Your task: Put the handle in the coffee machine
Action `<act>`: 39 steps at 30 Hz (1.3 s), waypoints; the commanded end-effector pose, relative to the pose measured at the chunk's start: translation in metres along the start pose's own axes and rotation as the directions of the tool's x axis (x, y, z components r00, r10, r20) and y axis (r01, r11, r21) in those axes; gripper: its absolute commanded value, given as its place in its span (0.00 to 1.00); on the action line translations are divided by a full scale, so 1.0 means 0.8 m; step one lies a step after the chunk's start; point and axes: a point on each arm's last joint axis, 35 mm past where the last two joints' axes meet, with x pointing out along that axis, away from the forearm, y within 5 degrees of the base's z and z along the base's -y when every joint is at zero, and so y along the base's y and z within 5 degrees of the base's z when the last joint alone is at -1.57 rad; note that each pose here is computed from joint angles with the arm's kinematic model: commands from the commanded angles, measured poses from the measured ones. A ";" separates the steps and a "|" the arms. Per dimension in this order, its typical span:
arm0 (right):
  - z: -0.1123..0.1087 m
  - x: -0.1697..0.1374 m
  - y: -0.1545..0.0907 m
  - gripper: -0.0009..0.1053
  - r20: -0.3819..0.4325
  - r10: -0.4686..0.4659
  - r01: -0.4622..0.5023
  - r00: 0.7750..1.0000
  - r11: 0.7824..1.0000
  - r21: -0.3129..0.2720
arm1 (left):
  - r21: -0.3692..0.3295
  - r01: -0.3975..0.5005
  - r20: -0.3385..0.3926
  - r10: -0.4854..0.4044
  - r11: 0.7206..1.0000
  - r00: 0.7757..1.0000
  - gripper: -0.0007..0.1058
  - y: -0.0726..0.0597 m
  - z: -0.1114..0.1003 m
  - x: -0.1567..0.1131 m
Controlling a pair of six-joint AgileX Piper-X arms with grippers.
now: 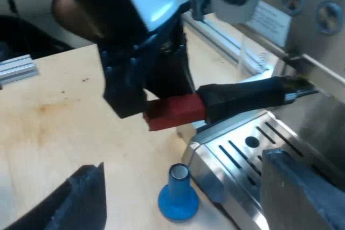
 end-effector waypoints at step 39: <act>0.011 -0.021 -0.006 0.60 0.048 -0.046 0.047 0.998 0.999 -0.010 | -0.065 0.556 -0.078 -0.559 0.829 0.825 0.01 -0.072 -0.003 -0.011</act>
